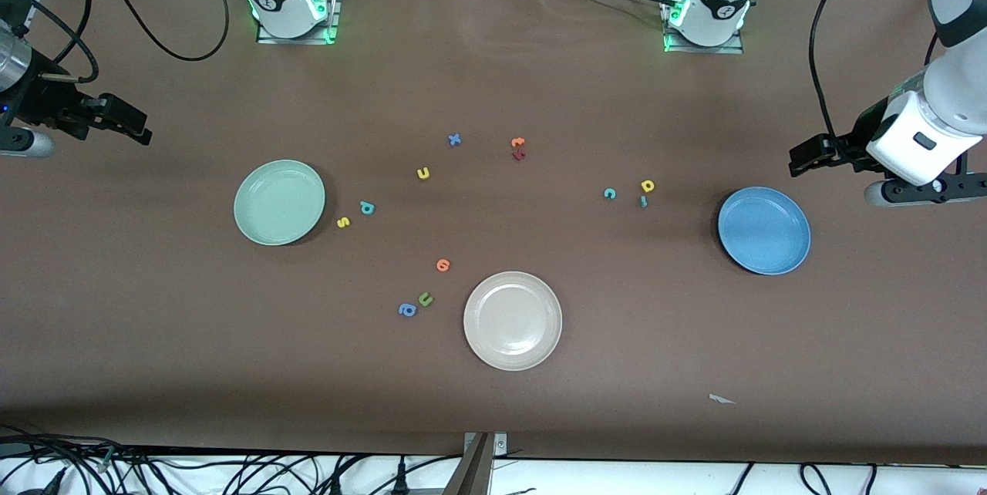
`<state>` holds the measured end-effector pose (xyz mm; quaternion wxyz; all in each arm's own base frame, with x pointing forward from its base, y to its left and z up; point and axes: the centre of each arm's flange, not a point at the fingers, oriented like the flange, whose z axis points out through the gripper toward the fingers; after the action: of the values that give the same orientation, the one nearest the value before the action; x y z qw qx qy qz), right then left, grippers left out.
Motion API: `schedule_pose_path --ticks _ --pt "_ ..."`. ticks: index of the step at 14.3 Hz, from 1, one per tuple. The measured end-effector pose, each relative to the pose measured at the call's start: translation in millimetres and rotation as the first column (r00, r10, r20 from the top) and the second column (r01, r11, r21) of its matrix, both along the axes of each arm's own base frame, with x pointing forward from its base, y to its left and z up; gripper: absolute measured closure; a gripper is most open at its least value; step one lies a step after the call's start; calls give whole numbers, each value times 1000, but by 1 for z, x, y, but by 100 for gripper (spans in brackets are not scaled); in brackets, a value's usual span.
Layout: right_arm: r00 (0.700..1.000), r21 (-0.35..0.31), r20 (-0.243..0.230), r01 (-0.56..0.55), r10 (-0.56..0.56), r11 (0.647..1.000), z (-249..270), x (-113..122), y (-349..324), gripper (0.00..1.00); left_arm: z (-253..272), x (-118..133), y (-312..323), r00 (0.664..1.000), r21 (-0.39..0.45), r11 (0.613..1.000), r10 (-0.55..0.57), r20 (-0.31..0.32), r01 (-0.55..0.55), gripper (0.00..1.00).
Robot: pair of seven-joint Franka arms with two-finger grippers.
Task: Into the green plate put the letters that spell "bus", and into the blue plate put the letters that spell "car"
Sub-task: 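Move both grippers down beside the green and blue plates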
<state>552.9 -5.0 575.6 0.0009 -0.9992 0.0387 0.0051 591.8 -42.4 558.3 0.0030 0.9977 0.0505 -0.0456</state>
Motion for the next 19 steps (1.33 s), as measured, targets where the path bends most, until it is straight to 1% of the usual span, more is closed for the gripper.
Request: schedule_pose_path --ticks 7,8,9,11,14,15,17,18,19 --pt "1000 1 -3 -17 17 1000 -1 0 9 0 -1 1 0 1000 -1 1000 -1 1 1 0" --pt "999 1 -11 -33 33 999 -3 0 18 0 -1 1 0 1000 -1 1000 -1 1 1 0" --pt "998 2 -30 -57 57 998 -10 1 32 0 -1 1 0 1000 -1 1000 -1 2 1 0" --pt "989 5 -91 -116 116 993 -37 6 67 0 -2 1 0 1000 -1 1000 -1 3 1 0" --pt "960 14 -198 -198 197 980 -101 16 126 0 -2 2 -1 1000 -1 1000 -1 3 1 0" --pt "956 20 -218 -197 196 980 -123 20 144 0 -2 2 0 1000 -1 1000 -1 3 1 0" --pt "963 13 -220 -157 156 988 -166 28 175 0 -2 2 0 1000 -1 1000 -1 3 1 0" --pt "966 8 -215 -145 143 989 -186 30 188 0 -3 2 -1 1000 -1 1000 -1 2 1 0" --pt "973 2 -200 -120 118 993 -205 31 197 0 -5 2 -1 1000 -2 1000 -1 -2 1 0"
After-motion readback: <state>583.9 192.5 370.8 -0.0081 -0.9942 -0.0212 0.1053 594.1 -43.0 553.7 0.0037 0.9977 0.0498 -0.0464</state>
